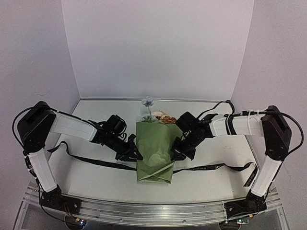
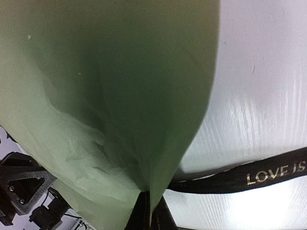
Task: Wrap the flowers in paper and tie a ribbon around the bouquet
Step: Place the folded bouquet on the ribbon.
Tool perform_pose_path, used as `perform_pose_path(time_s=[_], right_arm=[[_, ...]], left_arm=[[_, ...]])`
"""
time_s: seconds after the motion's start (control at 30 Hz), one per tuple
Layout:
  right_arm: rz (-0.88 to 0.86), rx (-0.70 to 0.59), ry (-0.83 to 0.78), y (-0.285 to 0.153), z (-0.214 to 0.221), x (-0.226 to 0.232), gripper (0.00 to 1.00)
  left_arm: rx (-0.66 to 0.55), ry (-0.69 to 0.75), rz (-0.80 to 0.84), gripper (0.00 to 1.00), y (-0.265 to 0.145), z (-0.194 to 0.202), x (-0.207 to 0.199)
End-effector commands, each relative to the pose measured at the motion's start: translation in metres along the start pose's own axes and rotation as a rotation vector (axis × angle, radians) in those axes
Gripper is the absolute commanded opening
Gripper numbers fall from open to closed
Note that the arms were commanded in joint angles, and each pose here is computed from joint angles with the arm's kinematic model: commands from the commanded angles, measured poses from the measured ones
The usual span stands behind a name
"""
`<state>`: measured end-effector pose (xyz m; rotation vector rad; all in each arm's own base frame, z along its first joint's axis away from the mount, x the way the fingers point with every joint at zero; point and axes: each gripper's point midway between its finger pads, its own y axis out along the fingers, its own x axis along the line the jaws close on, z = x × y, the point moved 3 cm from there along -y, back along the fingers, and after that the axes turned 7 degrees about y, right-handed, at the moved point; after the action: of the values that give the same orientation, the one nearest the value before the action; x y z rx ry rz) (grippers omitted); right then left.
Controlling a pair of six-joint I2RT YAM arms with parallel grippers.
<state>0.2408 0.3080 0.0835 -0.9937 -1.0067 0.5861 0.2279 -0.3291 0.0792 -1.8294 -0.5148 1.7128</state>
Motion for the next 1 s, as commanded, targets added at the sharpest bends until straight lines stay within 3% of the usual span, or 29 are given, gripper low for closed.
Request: perform_pose_path(time_s=[0.0,0.4,0.53,0.6,0.77,0.87,0.97], right_arm=[[0.011,-0.055,-0.038,-0.009,0.019,-0.006,0.00],[0.056,-0.118,-0.090,0.004,0.040,-0.024,0.00],[0.050,-0.134,-0.115,0.002,0.041,-0.022,0.02],[0.043,-0.143,-0.128,0.000,0.042,-0.019,0.13],[0.025,-0.189,-0.162,-0.012,0.039,-0.018,0.53],[0.031,-0.239,-0.203,-0.026,0.036,-0.022,0.75],[0.036,-0.306,-0.247,-0.038,0.029,-0.029,0.89]], left_arm=[[-0.060,0.034,0.021,0.18,-0.015,0.012,-0.020],[-0.077,-0.002,-0.014,0.18,-0.011,0.039,-0.003],[-0.119,0.000,-0.046,0.27,-0.019,0.037,-0.003],[-0.149,0.005,-0.062,0.36,-0.026,0.034,-0.006],[-0.277,-0.022,-0.160,0.55,-0.054,0.025,0.001],[-0.382,-0.117,-0.234,0.61,-0.080,0.022,0.023],[-0.506,-0.254,-0.293,0.66,-0.118,0.020,0.055]])
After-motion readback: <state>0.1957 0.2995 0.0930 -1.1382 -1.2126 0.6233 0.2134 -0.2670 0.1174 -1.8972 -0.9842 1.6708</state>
